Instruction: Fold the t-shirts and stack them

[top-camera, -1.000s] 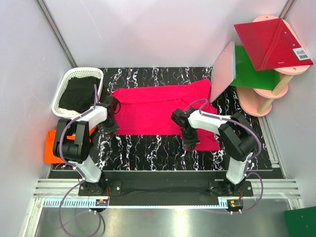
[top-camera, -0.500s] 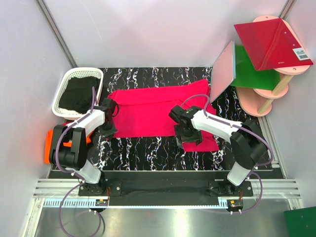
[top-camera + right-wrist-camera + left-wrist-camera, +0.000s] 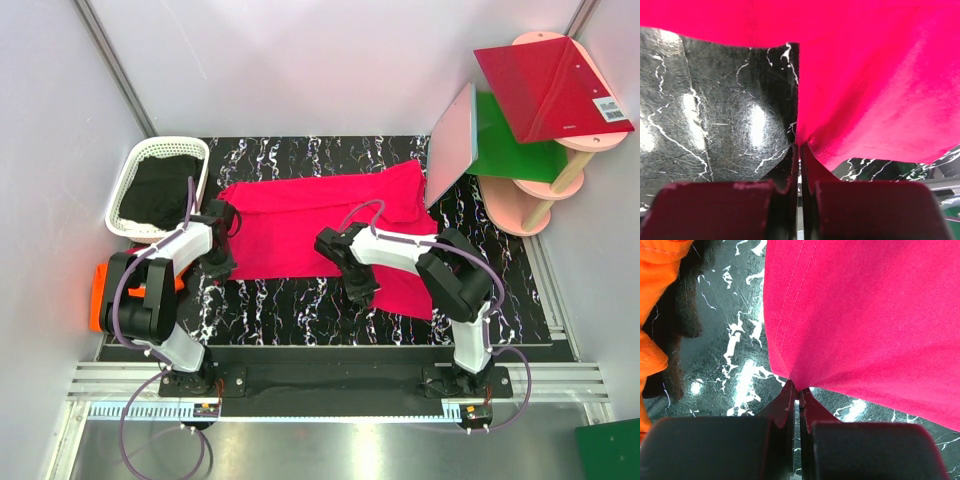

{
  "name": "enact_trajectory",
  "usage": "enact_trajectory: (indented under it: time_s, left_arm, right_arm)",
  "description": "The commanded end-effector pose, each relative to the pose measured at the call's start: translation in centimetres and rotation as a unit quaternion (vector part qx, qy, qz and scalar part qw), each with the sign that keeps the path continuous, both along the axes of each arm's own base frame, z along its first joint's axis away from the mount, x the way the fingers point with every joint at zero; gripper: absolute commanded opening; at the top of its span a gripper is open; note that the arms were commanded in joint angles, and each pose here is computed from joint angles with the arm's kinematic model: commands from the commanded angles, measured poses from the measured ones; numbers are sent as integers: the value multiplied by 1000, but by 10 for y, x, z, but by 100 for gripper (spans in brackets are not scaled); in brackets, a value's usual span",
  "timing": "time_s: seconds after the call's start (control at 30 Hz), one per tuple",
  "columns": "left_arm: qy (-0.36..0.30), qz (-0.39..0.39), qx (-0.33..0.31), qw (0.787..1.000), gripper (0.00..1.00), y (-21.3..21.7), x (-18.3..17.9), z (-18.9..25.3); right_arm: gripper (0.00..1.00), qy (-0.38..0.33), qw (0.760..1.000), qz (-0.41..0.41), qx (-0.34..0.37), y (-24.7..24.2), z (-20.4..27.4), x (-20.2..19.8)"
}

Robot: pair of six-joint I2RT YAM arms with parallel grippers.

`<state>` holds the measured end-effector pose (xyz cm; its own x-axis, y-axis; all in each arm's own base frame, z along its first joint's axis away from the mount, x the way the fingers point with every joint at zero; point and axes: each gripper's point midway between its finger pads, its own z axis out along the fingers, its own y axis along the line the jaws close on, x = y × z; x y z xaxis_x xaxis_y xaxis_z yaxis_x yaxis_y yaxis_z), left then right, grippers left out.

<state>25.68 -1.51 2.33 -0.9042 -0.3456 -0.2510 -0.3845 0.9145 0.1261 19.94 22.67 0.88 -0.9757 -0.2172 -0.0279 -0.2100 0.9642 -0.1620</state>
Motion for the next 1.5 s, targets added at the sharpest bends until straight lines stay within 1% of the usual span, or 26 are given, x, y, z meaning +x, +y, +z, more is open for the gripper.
enact_trajectory:
  time_s: [0.0,0.2,0.37,0.53,0.6,0.63,0.7,0.8,1.0,1.23,1.33,1.4,1.47]
  left_arm:
    - [-18,-5,11,1000,0,7,3,12]
    - [-31,-7,19,999,0,10,1,28]
    - [-54,-8,27,998,0,14,3,55]
    - [-104,-1,27,994,0,14,19,92]
    - [-113,3,29,993,0,14,26,99]
    - [-117,4,31,993,0,14,31,103]
    - [-123,9,36,992,0,16,40,107]
    - [-101,10,45,994,0,16,53,95]
    - [-79,8,55,995,0,15,78,82]
    - [-71,4,60,996,0,14,105,76]
    - [-76,2,62,995,3,13,117,78]
    - [-75,0,64,995,9,14,125,76]
    - [-65,-7,62,996,20,14,133,68]
  right_arm:
    - [0,-51,998,-4,-45,-10,-4,17]
    - [0,-73,995,-8,-65,-23,21,15]
    - [0,-103,991,-8,-85,-35,49,20]
    - [0,-158,979,10,-133,-43,72,47]
    - [0,-168,975,17,-147,-42,73,56]
    - [0,-186,971,22,-151,-40,79,65]
    - [0,-192,967,31,-165,-38,78,74]
    - [0,-218,958,45,-179,-31,85,95]
    - [0,-233,946,60,-216,-33,83,118]
    - [0,-239,944,48,-224,-42,84,138]
    - [0,-245,941,46,-227,-43,87,146]
    - [0,-246,942,44,-224,-43,88,152]
    - [0,-250,942,42,-221,-41,91,157]
